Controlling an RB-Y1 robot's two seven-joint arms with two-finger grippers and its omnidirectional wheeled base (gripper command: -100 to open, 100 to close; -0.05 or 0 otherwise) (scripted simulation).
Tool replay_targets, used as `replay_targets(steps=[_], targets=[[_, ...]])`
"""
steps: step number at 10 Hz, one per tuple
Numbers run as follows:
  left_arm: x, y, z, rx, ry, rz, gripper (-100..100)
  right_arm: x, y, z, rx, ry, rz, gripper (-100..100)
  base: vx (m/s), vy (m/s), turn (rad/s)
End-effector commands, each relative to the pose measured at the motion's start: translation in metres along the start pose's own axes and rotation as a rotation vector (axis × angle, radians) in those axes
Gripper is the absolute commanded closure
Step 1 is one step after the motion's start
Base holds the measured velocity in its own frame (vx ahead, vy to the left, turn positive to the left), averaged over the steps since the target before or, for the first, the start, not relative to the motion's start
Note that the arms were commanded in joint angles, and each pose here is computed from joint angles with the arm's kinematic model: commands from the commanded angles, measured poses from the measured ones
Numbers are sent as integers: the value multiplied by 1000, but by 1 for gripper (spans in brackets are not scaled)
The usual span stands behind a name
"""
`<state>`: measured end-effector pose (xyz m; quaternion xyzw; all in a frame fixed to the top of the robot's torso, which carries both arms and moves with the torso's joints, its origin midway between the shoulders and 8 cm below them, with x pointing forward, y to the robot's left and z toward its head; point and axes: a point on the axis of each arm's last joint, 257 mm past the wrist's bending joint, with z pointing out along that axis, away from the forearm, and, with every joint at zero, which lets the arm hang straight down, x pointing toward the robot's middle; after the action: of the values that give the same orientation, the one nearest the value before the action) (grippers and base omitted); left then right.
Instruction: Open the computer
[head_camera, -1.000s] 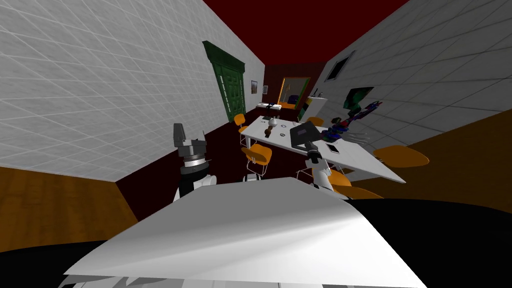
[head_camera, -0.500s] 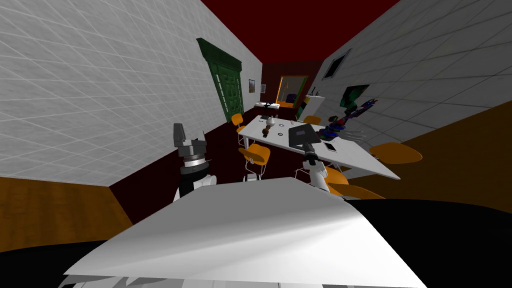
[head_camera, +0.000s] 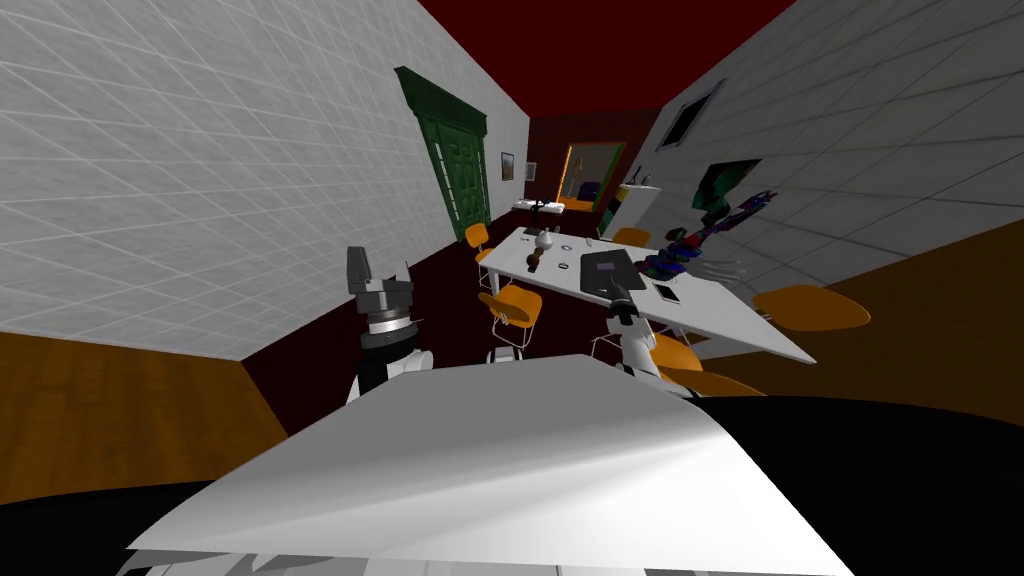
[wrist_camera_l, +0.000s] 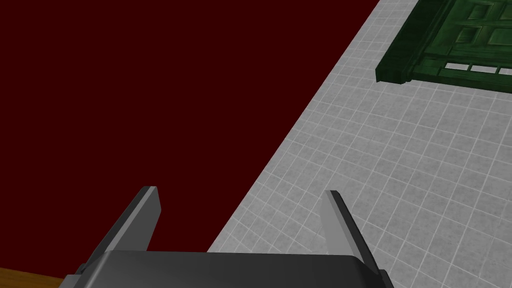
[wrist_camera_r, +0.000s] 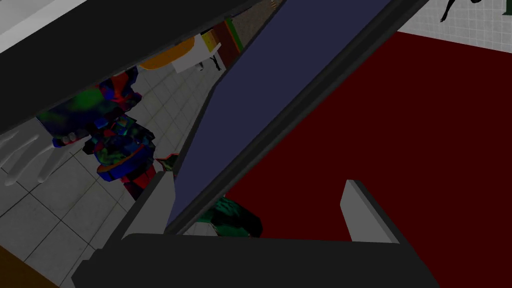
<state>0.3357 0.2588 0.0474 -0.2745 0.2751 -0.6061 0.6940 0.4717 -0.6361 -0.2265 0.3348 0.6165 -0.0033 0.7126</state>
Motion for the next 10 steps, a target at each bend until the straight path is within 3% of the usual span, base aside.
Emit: replay_targets(steps=[1, 3, 4, 5, 10], targets=[[0, 0, 0, 0, 0, 0, 0, -19, 2, 13, 18, -9, -3, -100, -82, 22, 42], [0, 0, 0, 0, 0, 0, 0, -32, 4, 21, 28, -16, -4, -100, -69, 30, 46], [0, 0, 0, 0, 0, 0, 0, -25, 2, 18, 28, -9, -3, -100, -28, 8, 12], [0, 0, 0, 0, 0, 0, 0, -25, 1, 18, 32, -7, -1, 0, -6, 2, -2], [0, 0, 0, 0, 0, 0, 0, -25, 1, 18, 32, -6, -1, 0, 0, 0, 0]])
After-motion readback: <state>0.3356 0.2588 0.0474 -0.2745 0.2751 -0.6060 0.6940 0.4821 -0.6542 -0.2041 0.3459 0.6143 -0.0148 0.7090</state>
